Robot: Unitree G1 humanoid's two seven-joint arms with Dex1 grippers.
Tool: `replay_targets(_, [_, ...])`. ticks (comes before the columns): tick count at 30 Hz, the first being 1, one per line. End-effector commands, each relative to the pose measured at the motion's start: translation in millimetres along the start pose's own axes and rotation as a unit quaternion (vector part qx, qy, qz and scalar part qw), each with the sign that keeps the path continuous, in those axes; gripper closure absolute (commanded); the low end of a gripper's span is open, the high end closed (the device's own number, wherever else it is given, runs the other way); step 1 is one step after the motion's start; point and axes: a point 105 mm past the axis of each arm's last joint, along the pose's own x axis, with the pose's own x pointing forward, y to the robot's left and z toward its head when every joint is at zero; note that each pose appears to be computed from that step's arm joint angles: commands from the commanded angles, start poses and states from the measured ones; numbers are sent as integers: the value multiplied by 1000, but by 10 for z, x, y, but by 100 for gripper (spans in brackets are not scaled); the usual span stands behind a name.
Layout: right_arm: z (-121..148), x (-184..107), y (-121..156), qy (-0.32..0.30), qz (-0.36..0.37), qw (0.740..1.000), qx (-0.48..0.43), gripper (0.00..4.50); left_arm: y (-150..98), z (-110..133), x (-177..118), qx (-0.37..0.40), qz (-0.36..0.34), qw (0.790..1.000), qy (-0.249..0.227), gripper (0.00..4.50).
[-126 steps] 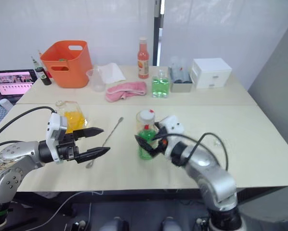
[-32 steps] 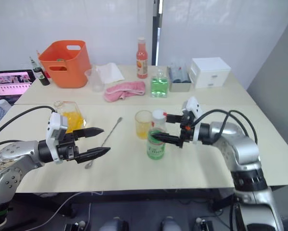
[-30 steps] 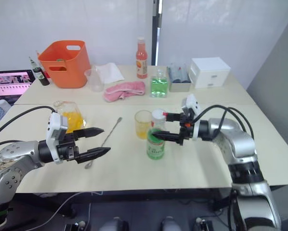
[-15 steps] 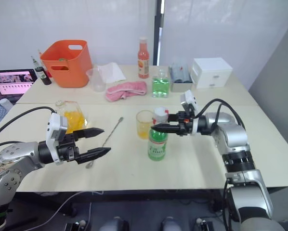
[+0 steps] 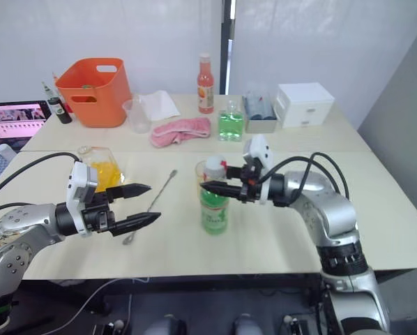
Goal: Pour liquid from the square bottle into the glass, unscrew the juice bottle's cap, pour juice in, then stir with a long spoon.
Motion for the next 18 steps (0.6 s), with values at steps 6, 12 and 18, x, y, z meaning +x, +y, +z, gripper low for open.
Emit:
replay_targets(6, [137, 97, 119, -30, -85, 996, -28, 305, -21, 81, -3, 13, -7, 1000, -8, 0])
replay_targets(12, [-34, 164, 176, -19, -89, 996, -11, 305, -19, 97, -6, 15, -18, 1000, -3, 0])
replay_targets(18, [-289, 178, 232, 9, -75, 997, -7, 306, -16, 104, -3, 16, -22, 1000, -1, 0])
